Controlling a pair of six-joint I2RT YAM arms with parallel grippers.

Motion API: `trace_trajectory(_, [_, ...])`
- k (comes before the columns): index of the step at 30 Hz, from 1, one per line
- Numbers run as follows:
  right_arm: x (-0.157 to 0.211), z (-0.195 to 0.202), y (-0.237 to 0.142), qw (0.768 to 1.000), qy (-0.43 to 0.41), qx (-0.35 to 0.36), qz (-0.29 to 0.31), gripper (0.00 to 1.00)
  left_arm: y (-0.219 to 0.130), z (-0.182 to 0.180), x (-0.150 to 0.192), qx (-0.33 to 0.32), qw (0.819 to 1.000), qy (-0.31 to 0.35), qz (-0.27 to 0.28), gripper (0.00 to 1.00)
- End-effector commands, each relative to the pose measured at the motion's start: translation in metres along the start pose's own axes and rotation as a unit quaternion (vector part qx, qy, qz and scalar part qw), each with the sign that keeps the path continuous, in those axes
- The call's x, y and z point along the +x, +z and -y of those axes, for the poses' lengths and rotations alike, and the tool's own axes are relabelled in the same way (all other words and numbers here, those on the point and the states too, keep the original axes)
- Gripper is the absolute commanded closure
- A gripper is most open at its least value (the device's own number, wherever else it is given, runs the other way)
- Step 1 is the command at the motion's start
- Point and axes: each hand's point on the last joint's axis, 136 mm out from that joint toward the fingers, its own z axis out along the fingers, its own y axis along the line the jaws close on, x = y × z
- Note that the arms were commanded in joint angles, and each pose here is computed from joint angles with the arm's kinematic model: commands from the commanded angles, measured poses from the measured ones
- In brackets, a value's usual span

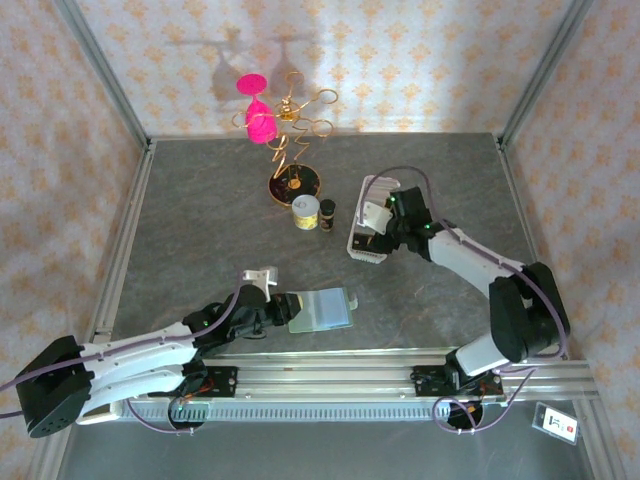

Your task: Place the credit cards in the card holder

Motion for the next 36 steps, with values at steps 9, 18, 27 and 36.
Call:
trace_trajectory(9, [-0.01,-0.002,0.023,0.996,-0.062,-0.062,-0.005,0.12,0.001,-0.003,0.008,0.018,1.0,-0.007,-0.008,0.77])
trace_trajectory(18, [-0.004,-0.009,0.031,0.995,-0.072,-0.069,-0.01,0.06,0.001,-0.002,0.006,0.018,1.0,-0.009,-0.004,0.76])
trace_trajectory(27, [0.006,-0.011,0.042,0.993,-0.089,-0.067,-0.029,0.09,0.002,-0.002,0.006,0.016,1.0,-0.007,-0.005,0.76])
trace_trajectory(36, [0.012,-0.013,0.047,0.992,-0.104,-0.062,-0.04,0.22,0.002,-0.004,0.007,0.011,1.0,-0.005,-0.008,0.77])
